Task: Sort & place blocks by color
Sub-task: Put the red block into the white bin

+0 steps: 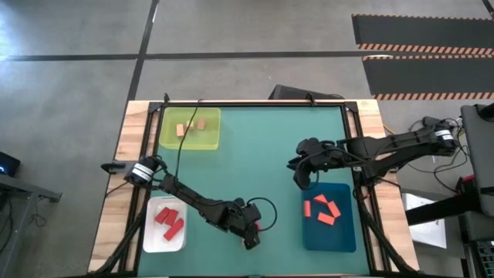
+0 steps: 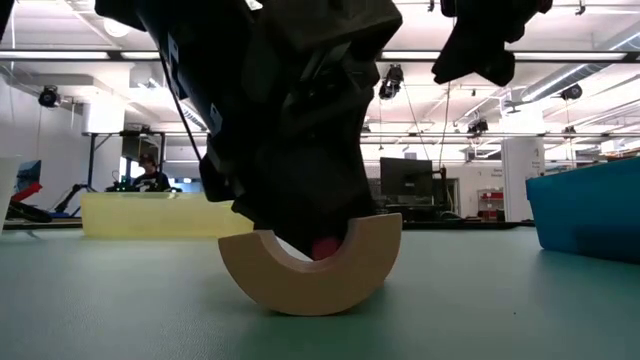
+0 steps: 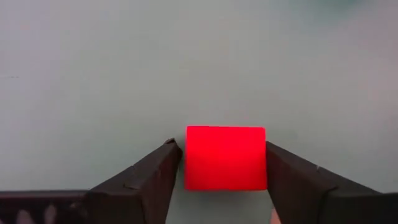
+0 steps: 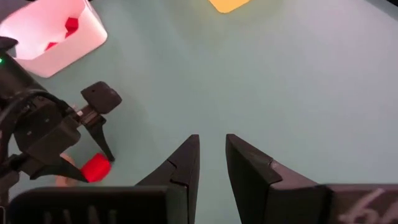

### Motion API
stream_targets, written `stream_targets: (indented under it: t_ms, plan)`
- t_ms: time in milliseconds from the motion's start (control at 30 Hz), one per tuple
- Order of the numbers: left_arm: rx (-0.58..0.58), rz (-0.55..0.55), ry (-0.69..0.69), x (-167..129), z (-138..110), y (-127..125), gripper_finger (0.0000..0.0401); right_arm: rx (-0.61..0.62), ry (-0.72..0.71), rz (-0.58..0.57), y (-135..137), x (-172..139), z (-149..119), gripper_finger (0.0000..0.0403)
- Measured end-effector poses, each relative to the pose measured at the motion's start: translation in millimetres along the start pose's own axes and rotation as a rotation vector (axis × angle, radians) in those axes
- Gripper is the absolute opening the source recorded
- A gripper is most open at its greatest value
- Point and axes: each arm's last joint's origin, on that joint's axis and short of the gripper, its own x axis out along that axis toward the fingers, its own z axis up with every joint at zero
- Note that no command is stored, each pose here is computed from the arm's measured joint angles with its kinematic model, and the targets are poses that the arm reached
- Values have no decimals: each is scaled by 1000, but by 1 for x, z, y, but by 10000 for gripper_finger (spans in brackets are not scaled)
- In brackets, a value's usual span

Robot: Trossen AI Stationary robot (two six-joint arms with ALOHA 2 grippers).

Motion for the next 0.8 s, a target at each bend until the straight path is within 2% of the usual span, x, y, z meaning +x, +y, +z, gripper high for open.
stream_targets:
  t_ms: [200,567,800]
  plan:
    - [1,9,1,0,0,1,160,-7,31,-17,1,10,-2,68]
    - [3,29,23,-6,1,4,175,-7,53,-23,2,17,-4,68]
    - [5,51,43,-37,13,10,166,-2,45,-18,2,15,-3,68]
